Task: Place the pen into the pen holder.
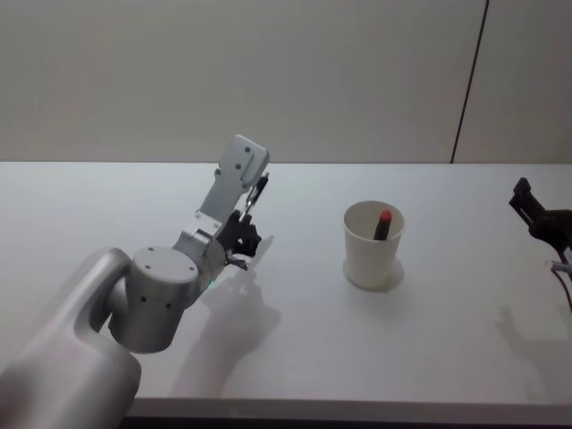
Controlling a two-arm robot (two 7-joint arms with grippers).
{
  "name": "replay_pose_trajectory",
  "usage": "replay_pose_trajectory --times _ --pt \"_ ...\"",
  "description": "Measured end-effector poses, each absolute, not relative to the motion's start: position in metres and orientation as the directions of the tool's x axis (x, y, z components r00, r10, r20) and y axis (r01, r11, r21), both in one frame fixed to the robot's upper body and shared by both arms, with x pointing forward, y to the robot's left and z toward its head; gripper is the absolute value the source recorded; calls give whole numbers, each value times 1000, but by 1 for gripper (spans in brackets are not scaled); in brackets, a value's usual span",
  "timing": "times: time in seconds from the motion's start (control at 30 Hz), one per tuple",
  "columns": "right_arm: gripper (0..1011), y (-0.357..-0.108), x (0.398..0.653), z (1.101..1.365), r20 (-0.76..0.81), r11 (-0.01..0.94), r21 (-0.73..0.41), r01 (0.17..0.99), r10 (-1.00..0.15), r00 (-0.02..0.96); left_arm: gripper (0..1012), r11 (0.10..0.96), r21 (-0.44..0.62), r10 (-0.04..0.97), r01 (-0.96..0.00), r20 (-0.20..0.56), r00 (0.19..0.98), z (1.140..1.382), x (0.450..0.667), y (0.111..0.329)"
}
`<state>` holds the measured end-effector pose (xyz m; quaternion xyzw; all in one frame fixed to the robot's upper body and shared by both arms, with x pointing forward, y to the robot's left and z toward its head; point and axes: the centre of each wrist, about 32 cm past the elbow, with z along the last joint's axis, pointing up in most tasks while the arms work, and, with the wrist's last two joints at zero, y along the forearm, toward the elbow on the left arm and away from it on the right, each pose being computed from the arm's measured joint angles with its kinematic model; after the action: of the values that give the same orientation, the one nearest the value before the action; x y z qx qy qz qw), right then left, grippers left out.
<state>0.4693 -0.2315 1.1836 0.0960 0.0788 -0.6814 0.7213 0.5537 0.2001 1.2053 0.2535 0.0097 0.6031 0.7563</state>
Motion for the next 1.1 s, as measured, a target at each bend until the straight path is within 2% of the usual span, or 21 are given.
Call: replay_pose_trajectory --times 0.33,0.63,1.1 --pt "1002 -232 469 1184 -245 53 31 998 -968 59 129 161 250 913 -955 329 240 1214 541 203" --pt "1002 -232 469 1184 -245 53 31 998 -968 59 130 214 102 909 -971 344 237 1217 533 204" --pt "1002 -232 469 1184 -245 53 31 998 -968 59 130 373 -137 892 -918 325 314 1212 532 206"
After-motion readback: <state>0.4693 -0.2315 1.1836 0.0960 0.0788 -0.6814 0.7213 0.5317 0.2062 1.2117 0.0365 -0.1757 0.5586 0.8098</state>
